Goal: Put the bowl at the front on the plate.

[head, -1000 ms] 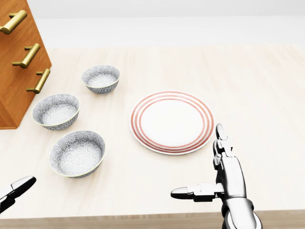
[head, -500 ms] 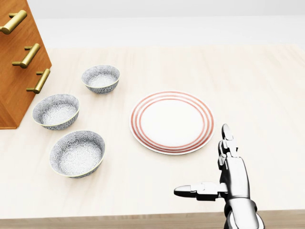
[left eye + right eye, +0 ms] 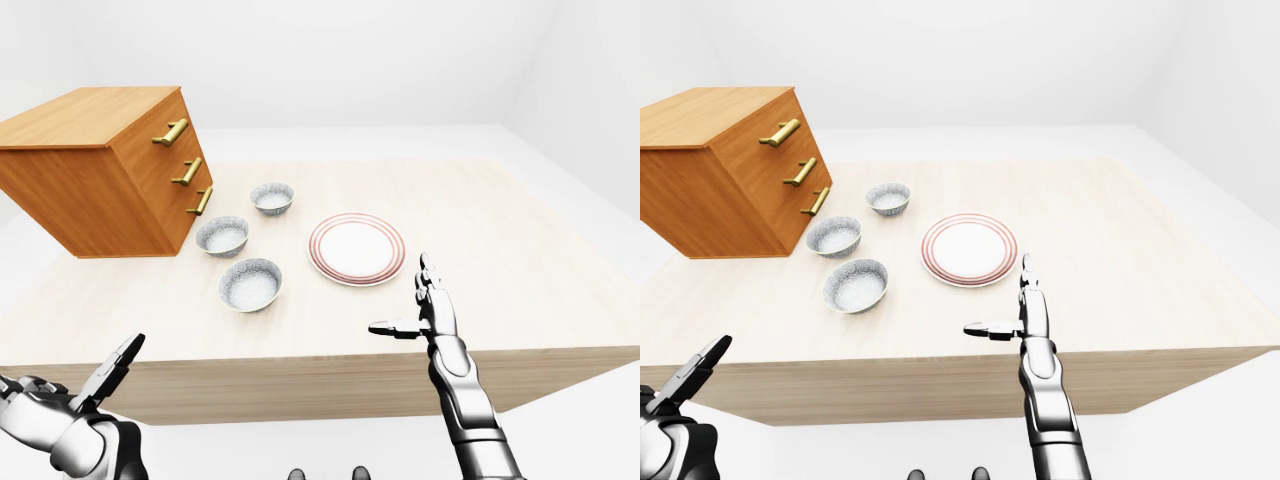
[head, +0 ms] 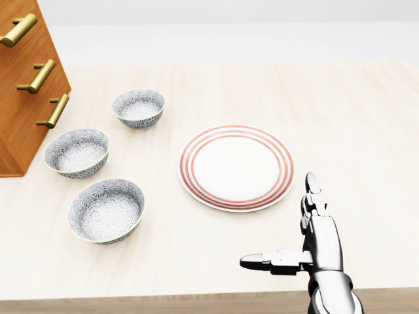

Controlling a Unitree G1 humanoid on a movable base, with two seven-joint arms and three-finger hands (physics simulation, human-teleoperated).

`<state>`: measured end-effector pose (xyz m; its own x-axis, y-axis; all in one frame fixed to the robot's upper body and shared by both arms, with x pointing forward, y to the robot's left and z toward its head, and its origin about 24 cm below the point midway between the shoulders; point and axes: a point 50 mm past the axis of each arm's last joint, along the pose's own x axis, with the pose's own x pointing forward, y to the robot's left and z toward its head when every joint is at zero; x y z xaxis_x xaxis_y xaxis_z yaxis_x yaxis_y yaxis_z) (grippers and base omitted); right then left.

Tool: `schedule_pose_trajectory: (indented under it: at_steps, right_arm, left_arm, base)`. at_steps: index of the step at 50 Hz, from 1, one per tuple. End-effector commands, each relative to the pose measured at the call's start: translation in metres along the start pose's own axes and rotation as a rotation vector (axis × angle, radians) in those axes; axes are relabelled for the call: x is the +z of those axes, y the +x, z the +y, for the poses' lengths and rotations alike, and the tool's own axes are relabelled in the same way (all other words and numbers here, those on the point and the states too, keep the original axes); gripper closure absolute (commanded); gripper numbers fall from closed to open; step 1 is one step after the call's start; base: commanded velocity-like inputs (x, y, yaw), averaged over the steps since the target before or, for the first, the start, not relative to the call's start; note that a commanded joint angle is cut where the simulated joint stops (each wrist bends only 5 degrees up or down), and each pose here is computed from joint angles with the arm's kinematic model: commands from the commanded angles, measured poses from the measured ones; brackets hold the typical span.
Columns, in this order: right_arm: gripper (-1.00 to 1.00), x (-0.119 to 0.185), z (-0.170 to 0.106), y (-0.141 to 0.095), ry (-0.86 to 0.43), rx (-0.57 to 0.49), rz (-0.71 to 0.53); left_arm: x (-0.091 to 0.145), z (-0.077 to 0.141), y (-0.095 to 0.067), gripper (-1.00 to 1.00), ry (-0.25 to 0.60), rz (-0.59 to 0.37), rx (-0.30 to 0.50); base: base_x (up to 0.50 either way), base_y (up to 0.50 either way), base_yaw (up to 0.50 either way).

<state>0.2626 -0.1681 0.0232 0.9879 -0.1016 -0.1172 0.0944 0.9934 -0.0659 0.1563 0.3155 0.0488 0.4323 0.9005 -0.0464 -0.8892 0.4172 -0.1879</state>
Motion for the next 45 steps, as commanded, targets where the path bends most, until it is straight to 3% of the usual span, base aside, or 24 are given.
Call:
schedule_pose_trajectory:
  at_steps: [1, 27, 34, 37, 45]
  right_arm:
    - [-1.0, -0.001, 0.0, 0.0, -0.004, -0.003, 0.008]
    - [-1.0, 0.001, 0.0, -0.001, 0.001, -0.001, 0.003]
    - [-1.0, 0.001, 0.0, -0.001, -0.001, -0.001, 0.004]
    - [-1.0, 0.002, 0.001, -0.001, -0.001, 0.002, 0.006]
    - [-1.0, 0.001, -0.001, -0.001, 0.005, 0.001, 0.0]
  left_arm:
    - [-0.001, 0.0, 0.001, -1.0, -0.003, -0.002, 0.005]
    - [0.0, 0.001, -0.001, -1.0, -0.006, -0.006, 0.006]
    - [0.0, 0.003, -0.001, -1.0, -0.025, -0.019, 0.009]
    - [0.008, 0.005, 0.0, -1.0, -0.064, -0.066, 0.028]
    - [0.012, 0.012, -0.01, -1.0, 0.006, -0.107, 0.029]
  base:
    - [0.0, 0.0, 0.0]
    - [0.0, 0.0, 0.0]
    - [0.0, 0.0, 0.0]
    - [0.0, 0.0, 0.0]
    - [0.0, 0.0, 0.0]
